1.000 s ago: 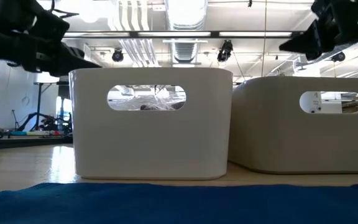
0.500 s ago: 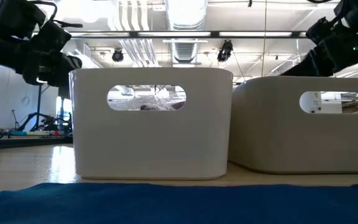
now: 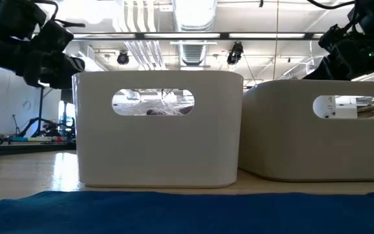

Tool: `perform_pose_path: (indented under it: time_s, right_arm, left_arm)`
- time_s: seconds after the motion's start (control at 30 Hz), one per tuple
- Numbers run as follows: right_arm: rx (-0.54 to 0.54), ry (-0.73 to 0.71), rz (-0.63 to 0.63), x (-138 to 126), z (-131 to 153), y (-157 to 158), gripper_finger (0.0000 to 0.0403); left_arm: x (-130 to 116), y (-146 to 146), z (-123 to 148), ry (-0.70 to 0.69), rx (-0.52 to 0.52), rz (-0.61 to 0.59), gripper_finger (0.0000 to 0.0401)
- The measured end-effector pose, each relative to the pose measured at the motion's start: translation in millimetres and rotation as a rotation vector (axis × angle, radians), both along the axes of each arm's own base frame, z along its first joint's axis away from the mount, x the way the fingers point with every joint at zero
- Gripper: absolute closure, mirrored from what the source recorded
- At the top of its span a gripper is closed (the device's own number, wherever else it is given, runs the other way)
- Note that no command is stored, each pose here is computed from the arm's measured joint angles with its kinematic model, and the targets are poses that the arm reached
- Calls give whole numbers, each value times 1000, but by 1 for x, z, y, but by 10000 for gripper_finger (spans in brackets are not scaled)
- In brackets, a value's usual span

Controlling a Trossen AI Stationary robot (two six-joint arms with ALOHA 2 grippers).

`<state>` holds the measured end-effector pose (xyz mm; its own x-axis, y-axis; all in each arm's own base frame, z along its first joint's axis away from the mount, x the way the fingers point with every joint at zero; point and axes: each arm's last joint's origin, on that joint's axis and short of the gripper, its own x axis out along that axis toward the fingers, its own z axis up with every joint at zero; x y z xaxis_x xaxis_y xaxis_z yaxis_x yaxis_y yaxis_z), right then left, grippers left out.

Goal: Pick & Place Toothbrushes
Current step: Return to Home Position

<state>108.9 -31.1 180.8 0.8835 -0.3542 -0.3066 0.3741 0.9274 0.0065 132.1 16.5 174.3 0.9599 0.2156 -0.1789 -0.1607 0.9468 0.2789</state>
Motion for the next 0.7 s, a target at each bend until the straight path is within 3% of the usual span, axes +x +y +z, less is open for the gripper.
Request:
perform_pose_path:
  time_s: [0.33, 0.53, 0.7]
  right_arm:
    - [-4, -18, 106, 1, 1, 12, 394]
    - [-3, -21, 175, 0, -4, 20, 394]
    - [-4, -30, 209, -3, -15, 24, 394]
  left_arm:
    - [-14, -2, -17, -57, 6, -2, 389]
    - [-22, -3, -24, 20, -8, -4, 389]
    - [-26, -4, -19, -53, -1, -17, 389]
